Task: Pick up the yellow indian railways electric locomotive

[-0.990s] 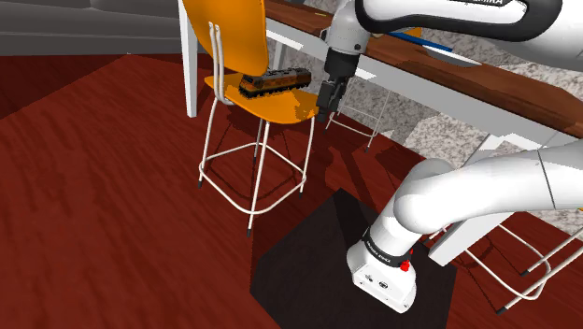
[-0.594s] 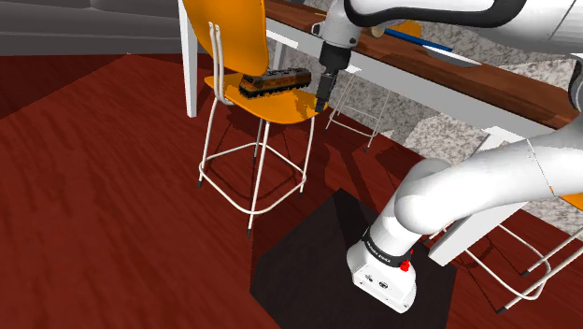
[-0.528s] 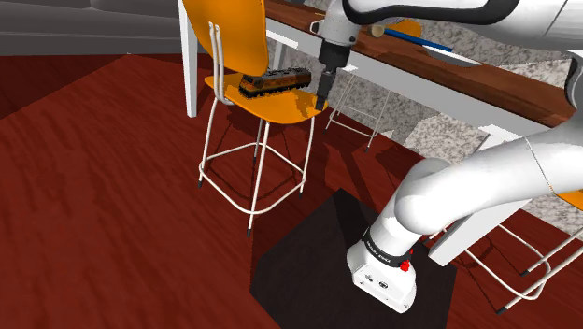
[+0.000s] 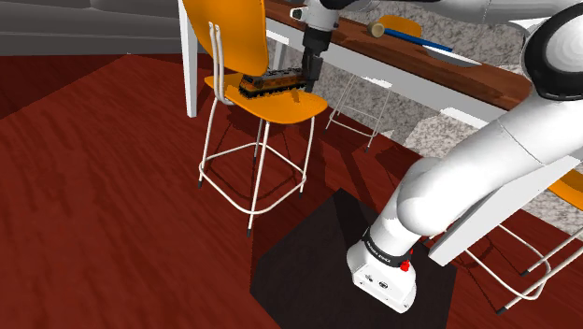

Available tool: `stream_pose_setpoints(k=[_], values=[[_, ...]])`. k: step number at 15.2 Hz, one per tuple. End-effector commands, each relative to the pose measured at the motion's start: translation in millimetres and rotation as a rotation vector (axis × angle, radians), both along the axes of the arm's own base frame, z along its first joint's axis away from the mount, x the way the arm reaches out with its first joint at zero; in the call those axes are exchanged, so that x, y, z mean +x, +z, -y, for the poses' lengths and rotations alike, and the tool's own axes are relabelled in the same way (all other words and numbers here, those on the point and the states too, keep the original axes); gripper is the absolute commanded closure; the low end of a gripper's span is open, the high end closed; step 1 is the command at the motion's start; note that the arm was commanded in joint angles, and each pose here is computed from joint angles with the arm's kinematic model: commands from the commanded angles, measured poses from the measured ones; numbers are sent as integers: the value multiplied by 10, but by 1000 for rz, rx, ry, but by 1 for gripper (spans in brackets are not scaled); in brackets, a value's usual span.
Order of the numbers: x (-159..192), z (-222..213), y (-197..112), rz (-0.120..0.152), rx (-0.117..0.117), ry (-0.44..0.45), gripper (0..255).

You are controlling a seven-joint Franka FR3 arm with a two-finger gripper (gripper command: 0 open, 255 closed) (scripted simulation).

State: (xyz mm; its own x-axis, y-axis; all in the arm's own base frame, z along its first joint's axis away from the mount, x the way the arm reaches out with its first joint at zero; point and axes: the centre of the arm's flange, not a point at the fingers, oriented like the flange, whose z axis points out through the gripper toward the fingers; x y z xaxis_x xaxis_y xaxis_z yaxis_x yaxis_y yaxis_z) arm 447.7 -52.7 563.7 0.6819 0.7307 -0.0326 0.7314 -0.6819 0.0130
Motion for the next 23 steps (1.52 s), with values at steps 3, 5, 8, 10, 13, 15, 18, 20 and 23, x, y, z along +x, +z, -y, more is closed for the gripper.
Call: stream_pose_setpoints(k=[3, 5, 8, 10, 13, 15, 18, 20, 23], values=[[528, 78, 74, 10, 2, 196, 0], [778, 76, 107, 14, 4, 290, 0], [1150, 29, 158, 22, 8, 432, 0], [1205, 17, 113, 23, 8, 453, 0], [1205, 17, -45, 23, 8, 453, 0], [1205, 17, -151, 23, 8, 453, 0], [1204, 17, -234, 23, 8, 453, 0], [1207, 14, -236, 23, 8, 453, 255], [1208, 13, -237, 23, 8, 453, 255]])
